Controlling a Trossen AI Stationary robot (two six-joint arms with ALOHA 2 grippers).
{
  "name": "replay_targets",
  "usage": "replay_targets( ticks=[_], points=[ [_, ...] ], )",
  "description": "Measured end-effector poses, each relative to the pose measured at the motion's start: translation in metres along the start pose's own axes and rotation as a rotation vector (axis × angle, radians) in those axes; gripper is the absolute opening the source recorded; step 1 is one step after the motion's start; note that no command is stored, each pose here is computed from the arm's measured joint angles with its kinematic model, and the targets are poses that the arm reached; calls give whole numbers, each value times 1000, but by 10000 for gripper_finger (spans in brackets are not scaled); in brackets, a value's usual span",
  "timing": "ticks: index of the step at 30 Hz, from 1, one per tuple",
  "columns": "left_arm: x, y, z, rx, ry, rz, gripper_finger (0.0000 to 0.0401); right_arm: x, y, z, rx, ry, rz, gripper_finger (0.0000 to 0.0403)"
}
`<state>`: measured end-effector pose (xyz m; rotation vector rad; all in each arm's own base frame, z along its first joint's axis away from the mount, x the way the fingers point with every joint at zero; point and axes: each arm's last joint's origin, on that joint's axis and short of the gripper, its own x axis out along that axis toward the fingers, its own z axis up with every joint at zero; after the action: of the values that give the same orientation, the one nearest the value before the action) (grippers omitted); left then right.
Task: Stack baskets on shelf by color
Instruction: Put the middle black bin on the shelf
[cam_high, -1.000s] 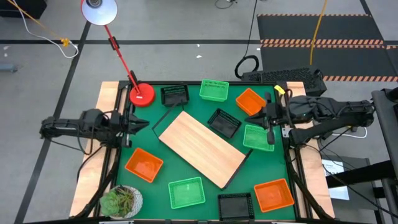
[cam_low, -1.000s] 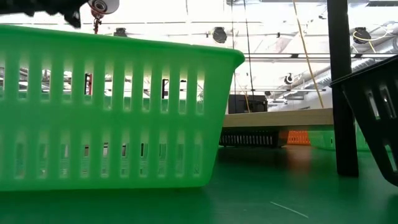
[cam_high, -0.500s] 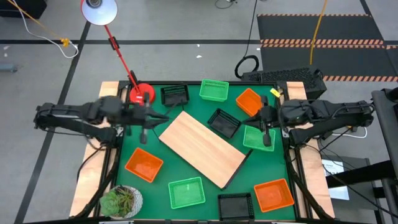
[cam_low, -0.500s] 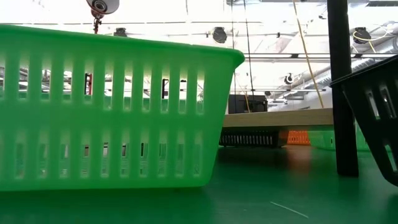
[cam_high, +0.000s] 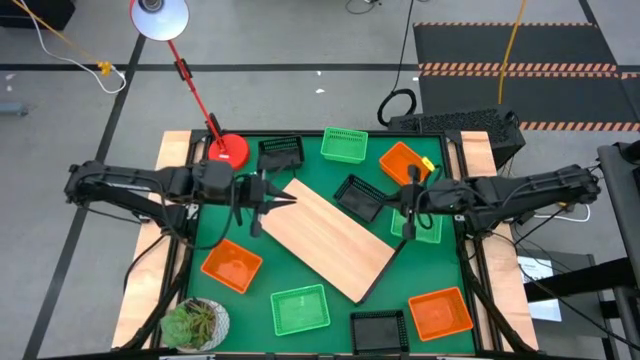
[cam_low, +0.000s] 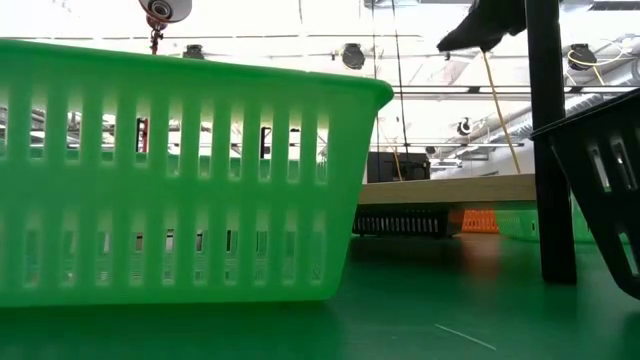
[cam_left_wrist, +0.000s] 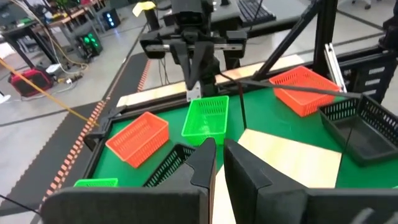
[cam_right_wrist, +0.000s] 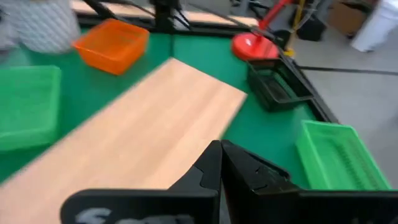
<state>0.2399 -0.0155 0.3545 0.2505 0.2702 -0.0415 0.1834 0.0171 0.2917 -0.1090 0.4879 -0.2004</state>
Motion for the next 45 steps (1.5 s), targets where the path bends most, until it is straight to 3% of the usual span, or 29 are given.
replay_targets(
  ticks=[10,17,26,31,38,45],
  points=[
    [2,0,0,0,2,1,35,7,-19,-7,119,69,-119,0],
    [13,-1,-2,22,-1,3,35,22,-41,-27,188,99,-256,18],
    [23,-1,-6,59,14,5,35,53,-64,-57,280,160,-136,70],
    [24,0,-5,57,6,9,35,74,-71,-72,308,261,-113,93],
    [24,0,-5,53,9,8,35,95,-72,-89,226,378,-75,106],
    [24,0,-6,50,19,6,35,105,-72,-92,157,384,-62,105]
  ],
)
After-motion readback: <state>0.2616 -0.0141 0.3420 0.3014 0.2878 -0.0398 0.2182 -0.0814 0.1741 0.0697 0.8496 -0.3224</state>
